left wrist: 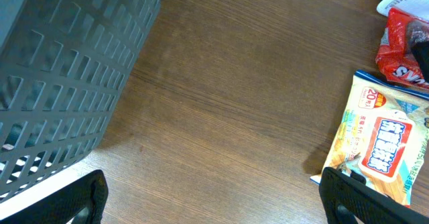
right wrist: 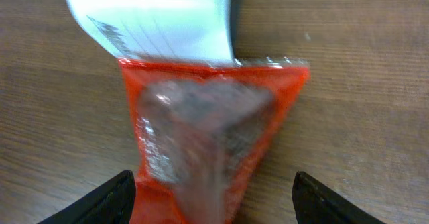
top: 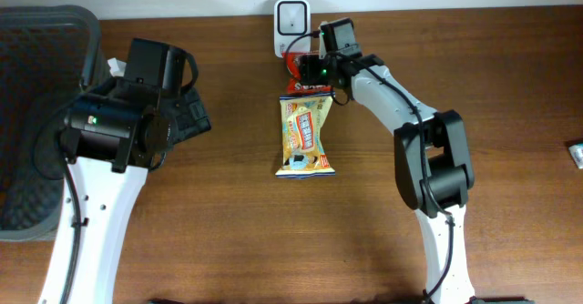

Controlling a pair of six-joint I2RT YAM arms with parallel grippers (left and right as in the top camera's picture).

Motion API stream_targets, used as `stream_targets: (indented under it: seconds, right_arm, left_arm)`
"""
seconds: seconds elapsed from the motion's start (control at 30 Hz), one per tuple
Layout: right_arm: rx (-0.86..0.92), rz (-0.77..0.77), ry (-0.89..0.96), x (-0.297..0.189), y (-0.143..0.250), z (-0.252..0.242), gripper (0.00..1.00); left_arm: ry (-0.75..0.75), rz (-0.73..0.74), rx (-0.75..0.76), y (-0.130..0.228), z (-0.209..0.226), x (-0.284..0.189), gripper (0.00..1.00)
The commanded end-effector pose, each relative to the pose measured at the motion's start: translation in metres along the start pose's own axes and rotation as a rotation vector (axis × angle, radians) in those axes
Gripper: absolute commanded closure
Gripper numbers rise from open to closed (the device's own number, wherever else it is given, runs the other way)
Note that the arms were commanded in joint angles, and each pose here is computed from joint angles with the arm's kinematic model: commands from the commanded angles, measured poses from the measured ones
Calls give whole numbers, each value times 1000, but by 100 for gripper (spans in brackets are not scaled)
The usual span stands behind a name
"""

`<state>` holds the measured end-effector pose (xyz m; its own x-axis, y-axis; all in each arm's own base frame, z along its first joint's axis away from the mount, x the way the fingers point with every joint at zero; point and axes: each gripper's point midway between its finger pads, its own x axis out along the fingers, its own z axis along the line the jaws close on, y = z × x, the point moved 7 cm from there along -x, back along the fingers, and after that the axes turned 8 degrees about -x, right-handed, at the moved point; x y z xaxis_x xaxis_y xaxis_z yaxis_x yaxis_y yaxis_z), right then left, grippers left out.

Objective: Scan the item barcode
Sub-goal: 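Hold the red bag in front of the scanner with the right gripper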

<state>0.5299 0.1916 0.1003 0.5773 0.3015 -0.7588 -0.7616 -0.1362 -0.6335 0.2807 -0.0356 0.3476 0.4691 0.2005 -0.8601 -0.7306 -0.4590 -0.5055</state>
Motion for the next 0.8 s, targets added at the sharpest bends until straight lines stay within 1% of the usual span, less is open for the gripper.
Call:
stream_targets:
  seconds: [0.0, 0.2, 0.23, 0.27, 0.33, 0.4, 0.43, 0.5, 0.6, 0.63, 0.67, 0.77]
  right_arm:
    - [-84, -7, 74, 9, 3, 5, 26]
    - [-88, 54, 85, 35, 28, 1, 34]
    - [-93, 56, 84, 35, 28, 2, 39]
    - [-93, 59, 85, 35, 29, 2, 48]
    - [-91, 71, 86, 34, 30, 1, 76]
    - [-86, 99, 71, 32, 33, 3, 87]
    - [-85, 117, 63, 29, 33, 4, 96]
    - [-84, 136, 65, 13, 23, 7, 96]
    - [-85, 92, 62, -21, -4, 12, 96]
    - [-87, 57, 59, -36, -17, 15, 96]
    - [-91, -18, 52, -64, -39, 20, 96]
    - [-96, -149, 44, -93, -68, 26, 96]
  left_arm:
    - [12, -17, -8, -2, 3, -6, 1]
    - [12, -17, -8, -2, 3, -6, 1]
    - [12, -17, -8, -2, 3, -6, 1]
    - [12, -17, -8, -2, 3, -6, 1]
    - [12, -17, -8, -2, 3, -6, 1]
    - [12, -17, -8, -2, 3, -6, 1]
    - [12, -17, -8, -2, 3, -6, 1]
    - [12, -17, -8, -2, 3, -6, 1]
    - [12, -17, -8, -2, 3, -6, 1]
    - [12, -17, -8, -2, 3, -6, 1]
    - [12, -17, -8, -2, 3, -6, 1]
    - [12, -17, -8, -2, 3, -6, 1]
